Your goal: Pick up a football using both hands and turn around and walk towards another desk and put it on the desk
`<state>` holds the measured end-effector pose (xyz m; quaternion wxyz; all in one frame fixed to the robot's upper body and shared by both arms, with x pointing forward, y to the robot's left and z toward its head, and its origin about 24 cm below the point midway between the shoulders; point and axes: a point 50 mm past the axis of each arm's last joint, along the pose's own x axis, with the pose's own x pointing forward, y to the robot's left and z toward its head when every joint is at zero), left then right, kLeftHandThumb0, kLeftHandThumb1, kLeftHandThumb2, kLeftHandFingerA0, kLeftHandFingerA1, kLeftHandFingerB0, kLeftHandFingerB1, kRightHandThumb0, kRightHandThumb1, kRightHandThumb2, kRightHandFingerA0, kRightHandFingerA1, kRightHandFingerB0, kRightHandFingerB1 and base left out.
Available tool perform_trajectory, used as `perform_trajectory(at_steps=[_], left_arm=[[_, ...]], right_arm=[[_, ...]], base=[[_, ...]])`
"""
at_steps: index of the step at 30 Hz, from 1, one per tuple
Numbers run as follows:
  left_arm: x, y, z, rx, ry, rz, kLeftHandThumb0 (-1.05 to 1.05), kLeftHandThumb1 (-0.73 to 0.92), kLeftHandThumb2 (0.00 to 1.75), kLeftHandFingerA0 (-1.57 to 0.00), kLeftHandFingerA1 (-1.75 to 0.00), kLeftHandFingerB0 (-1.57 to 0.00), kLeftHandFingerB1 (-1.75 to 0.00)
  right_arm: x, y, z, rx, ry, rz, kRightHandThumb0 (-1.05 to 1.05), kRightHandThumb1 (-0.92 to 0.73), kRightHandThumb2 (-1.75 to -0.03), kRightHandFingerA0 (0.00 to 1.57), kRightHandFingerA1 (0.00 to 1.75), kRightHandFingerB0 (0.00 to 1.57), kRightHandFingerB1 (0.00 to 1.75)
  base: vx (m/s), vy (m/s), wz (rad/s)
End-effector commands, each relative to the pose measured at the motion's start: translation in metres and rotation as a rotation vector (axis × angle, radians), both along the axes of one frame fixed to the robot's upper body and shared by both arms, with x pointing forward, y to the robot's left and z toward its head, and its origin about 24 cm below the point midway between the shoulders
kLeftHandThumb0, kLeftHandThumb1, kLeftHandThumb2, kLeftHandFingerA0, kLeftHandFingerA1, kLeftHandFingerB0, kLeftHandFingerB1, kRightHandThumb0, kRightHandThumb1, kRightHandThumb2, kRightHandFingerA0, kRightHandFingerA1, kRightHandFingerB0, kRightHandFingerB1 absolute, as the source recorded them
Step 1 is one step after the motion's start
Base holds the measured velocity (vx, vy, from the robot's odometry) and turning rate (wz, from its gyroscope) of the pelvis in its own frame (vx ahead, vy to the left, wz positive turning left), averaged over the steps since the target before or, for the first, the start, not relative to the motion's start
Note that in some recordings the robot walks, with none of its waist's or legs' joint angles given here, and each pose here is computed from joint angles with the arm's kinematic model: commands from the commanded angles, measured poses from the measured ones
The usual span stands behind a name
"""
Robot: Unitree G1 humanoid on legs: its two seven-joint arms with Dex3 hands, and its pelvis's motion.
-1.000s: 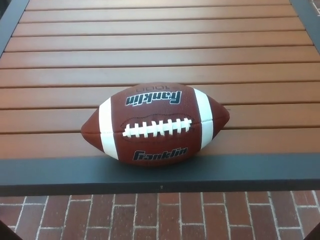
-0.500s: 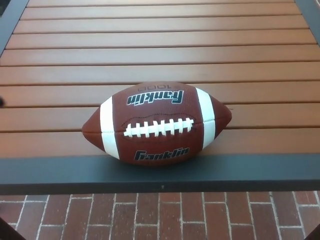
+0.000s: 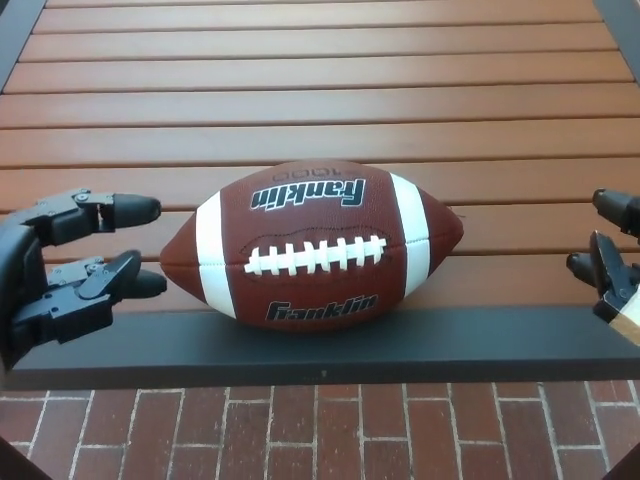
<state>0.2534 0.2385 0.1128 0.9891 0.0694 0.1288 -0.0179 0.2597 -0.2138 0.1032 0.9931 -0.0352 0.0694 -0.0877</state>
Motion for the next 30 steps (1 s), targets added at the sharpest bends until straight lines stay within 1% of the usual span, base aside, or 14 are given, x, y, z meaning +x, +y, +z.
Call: perform_trajectory(at_steps=[1,3,4,8,9,12,13,17,18,21,22,26,27,30], left_arm=[[-0.002,0.011,-0.008,0.080,0.016,0.085,-0.17,0.74,0.70,-0.71,-0.70,-0.61,-0.59],[-0.002,0.013,-0.010,0.090,0.019,0.094,-0.17,0.74,0.70,-0.71,-0.70,-0.61,-0.59],[-0.002,0.018,-0.009,0.102,0.006,0.105,-0.19,0.76,0.66,-0.73,-0.73,-0.62,-0.58],[-0.002,0.020,-0.008,0.108,-0.001,0.110,-0.19,0.76,0.66,-0.73,-0.73,-0.62,-0.58],[-0.002,0.028,-0.001,0.143,-0.012,0.131,-0.22,0.73,0.66,-0.77,-0.72,-0.67,-0.57],[-0.002,0.032,0.003,0.159,-0.017,0.140,-0.22,0.73,0.66,-0.77,-0.72,-0.67,-0.57],[-0.002,0.036,0.006,0.158,-0.025,0.156,-0.23,0.72,0.64,-0.82,-0.77,-0.71,-0.58],[-0.002,0.042,0.010,0.156,-0.037,0.180,-0.23,0.72,0.64,-0.82,-0.77,-0.71,-0.58],[-0.002,0.049,0.016,0.161,-0.061,0.189,-0.39,0.76,0.62,-0.74,-0.62,-0.59,-0.51],[-0.002,0.052,0.018,0.163,-0.072,0.193,-0.39,0.76,0.62,-0.74,-0.62,-0.59,-0.51],[-0.001,0.052,0.015,0.121,-0.056,0.176,-0.53,0.83,0.64,-0.44,-0.48,-0.38,-0.41],[-0.001,0.053,0.014,0.101,-0.049,0.167,-0.53,0.83,0.64,-0.44,-0.48,-0.38,-0.41],[0.001,0.044,-0.003,0.030,-0.001,0.158,-0.68,0.87,0.65,-0.25,-0.43,-0.19,-0.33],[0.002,0.041,-0.009,-0.023,0.015,0.164,-0.67,0.88,0.65,-0.22,-0.42,-0.15,-0.31]], right_arm=[[0.008,-0.006,0.002,-0.050,-0.004,-0.054,-0.62,-0.84,-0.66,0.51,0.42,0.37,0.35],[0.010,-0.007,0.003,-0.056,-0.003,-0.060,-0.62,-0.84,-0.66,0.51,0.42,0.37,0.35],[0.013,-0.006,0.005,-0.062,-0.019,-0.062,-0.63,-0.83,-0.66,0.51,0.41,0.41,0.36],[0.015,-0.006,0.007,-0.066,-0.026,-0.064,-0.63,-0.83,-0.66,0.51,0.41,0.41,0.36],[0.016,-0.006,0.008,-0.071,-0.031,-0.071,-0.60,-0.82,-0.65,0.51,0.42,0.42,0.36],[0.017,-0.006,0.009,-0.074,-0.033,-0.074,-0.60,-0.82,-0.65,0.51,0.42,0.42,0.36],[0.017,-0.006,0.009,-0.076,-0.036,-0.078,-0.59,-0.82,-0.65,0.52,0.43,0.43,0.37],[0.018,-0.007,0.010,-0.080,-0.040,-0.083,-0.59,-0.82,-0.65,0.52,0.43,0.43,0.37],[0.021,-0.007,0.011,-0.088,-0.038,-0.073,-0.60,-0.83,-0.65,0.51,0.42,0.41,0.37],[0.022,-0.007,0.011,-0.091,-0.037,-0.069,-0.60,-0.83,-0.65,0.51,0.42,0.41,0.37],[0.025,-0.004,0.012,-0.085,-0.019,-0.025,-0.66,-0.87,-0.66,0.46,0.43,0.34,0.34],[0.026,-0.002,0.012,-0.082,-0.010,-0.005,-0.66,-0.87,-0.66,0.46,0.43,0.34,0.34],[0.027,0.003,0.007,-0.017,0.004,0.081,-0.70,-0.89,-0.67,0.33,0.41,0.28,0.31],[0.028,0.005,0.005,-0.001,0.013,0.096,-0.72,-0.89,-0.67,0.32,0.41,0.28,0.31]], base=[[0.00,0.000,0.00],[0.00,0.000,0.00],[0.00,0.000,0.00],[0.00,0.000,0.00],[0.00,0.000,0.00],[0.00,0.000,0.00],[0.00,0.000,0.00],[0.00,0.000,0.00],[0.00,0.000,0.00],[0.00,0.000,0.00],[0.00,0.000,0.00],[0.00,0.000,0.00],[0.00,0.000,0.00],[0.00,0.000,0.00]])
